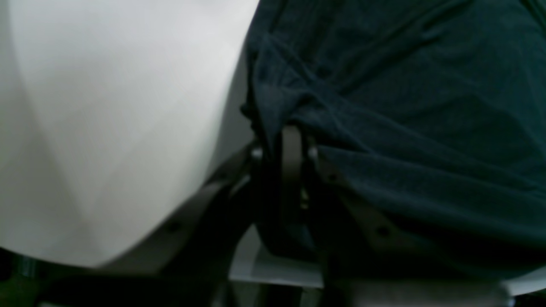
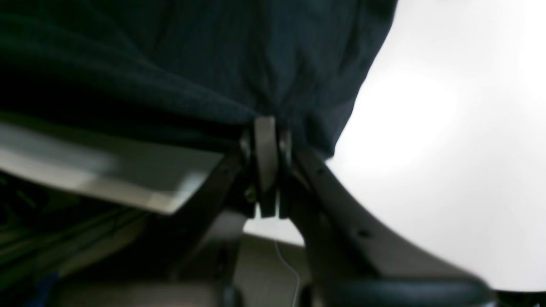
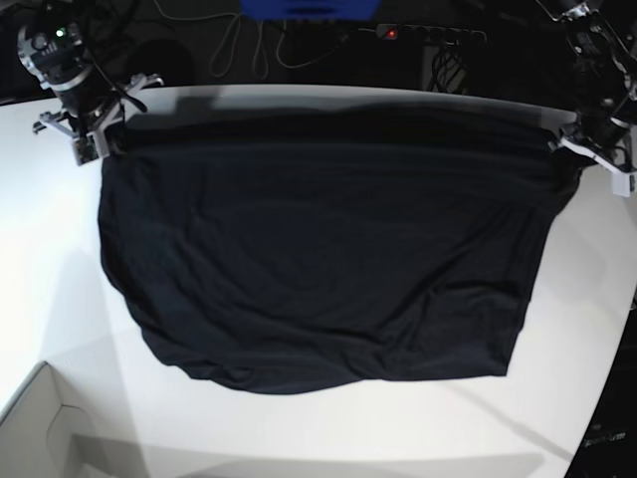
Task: Layout the t-shirt on the table in an organized manner, then fold the t-shirt properly
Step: 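Release the shirt with the left gripper and regrasp its side edge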
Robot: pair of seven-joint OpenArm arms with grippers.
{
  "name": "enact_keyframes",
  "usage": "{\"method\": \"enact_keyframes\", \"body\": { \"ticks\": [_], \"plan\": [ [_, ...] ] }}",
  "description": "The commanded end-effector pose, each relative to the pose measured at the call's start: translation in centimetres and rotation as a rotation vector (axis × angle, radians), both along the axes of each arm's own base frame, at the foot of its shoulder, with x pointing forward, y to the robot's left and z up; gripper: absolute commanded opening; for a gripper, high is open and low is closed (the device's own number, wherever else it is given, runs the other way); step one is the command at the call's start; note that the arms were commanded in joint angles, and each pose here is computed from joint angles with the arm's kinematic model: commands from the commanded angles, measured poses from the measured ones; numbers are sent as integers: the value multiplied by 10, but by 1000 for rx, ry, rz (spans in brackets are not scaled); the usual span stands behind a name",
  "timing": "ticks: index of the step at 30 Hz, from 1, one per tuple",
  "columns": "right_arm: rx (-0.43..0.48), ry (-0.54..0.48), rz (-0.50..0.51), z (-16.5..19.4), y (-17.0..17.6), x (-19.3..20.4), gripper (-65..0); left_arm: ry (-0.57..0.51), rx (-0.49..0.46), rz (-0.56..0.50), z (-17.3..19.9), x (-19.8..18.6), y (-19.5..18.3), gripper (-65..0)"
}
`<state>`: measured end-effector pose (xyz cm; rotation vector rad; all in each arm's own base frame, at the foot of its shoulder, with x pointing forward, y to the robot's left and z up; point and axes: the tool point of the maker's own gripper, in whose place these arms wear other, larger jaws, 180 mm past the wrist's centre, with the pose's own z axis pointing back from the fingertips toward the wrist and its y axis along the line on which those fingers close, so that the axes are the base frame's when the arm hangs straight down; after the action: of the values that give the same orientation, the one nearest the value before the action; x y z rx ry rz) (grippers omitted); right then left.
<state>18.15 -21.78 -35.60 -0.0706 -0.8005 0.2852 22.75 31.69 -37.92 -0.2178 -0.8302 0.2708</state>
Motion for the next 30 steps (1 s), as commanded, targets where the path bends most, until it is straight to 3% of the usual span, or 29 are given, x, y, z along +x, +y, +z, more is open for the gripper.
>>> {"method": "enact_keyframes", "body": {
  "ticks": [1,15,21,30],
  "plan": [
    [-6,-46,-5,11,-2,8,-650,-71,27,3,20,14,8,-647],
    [6,-157,-7,31,-1,54,-650,-192,-8,15,47,69,6,-647],
    [-13,-146,-24,23,-8,66,-650,-161,-63,-55,33,96,-10,-647],
    [26,-116,-43,4,-12,79,-650,-150,-120,-43,28,120,-4,-648]
  ]
}}
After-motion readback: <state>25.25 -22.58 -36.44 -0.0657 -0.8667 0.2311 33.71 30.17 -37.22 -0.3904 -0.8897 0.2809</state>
